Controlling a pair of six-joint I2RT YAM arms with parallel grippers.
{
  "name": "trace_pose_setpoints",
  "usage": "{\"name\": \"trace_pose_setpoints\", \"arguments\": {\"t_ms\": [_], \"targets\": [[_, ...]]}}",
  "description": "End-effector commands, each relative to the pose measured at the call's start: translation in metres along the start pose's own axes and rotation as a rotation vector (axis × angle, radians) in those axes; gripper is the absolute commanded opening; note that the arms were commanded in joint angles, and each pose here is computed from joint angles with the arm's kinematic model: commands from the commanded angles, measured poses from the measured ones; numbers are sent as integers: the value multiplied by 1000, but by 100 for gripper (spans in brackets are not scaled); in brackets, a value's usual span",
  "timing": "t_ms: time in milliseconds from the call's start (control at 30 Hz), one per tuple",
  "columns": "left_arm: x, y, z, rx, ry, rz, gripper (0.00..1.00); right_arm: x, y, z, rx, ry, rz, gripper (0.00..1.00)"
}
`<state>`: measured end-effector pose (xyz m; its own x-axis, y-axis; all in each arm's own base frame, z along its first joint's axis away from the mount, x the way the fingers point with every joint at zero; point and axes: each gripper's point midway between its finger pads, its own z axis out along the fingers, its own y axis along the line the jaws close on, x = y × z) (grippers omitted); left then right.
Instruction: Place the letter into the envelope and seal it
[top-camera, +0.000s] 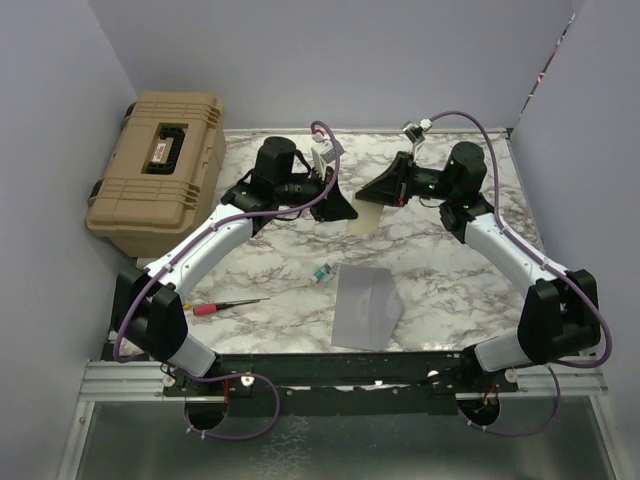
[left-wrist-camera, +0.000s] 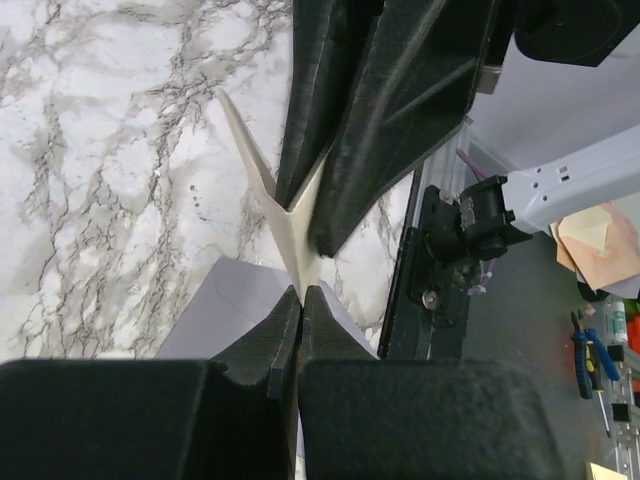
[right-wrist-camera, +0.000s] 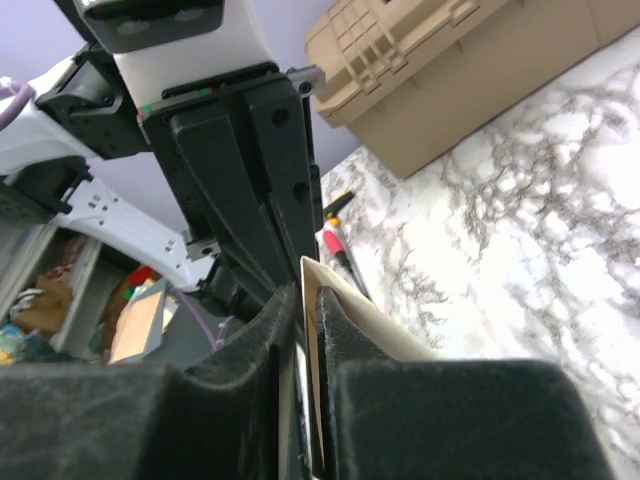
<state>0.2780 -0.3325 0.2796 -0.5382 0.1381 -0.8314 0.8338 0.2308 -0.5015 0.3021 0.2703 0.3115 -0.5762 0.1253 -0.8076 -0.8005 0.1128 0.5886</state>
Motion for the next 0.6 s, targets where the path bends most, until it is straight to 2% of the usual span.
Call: {"name": "trace_pose_setpoints", "arguments": {"t_ms": [0,67,100,233,300,367,467,567], "targets": [[-18,6,-3,-45,-45,24,0,-15,-14,-1,146,-45,5,32],[-19,11,-5,-61,-51,9,0,-19,-23,-4,217,-81,24,60],[-20,15,-7,-75,-57,-3,0,-21,-24,-6,244,-103,29,71],[-20,22,-13,-84,-63,-53,0,-36,-37,-28,421,-277,52,98],[-21,18,-14,-66,-61,-79,0,-35,-35,-34,428,-312,40,100],[-23,11,-15,-35,-58,-99,0,-26,-33,-30,394,-284,64,100],[-28,-1,-17,11,-56,-109,0,-10,-27,-22,313,-219,142,100],[-32,-9,-20,31,-62,-107,0,-2,-7,-19,177,-223,145,100]]}}
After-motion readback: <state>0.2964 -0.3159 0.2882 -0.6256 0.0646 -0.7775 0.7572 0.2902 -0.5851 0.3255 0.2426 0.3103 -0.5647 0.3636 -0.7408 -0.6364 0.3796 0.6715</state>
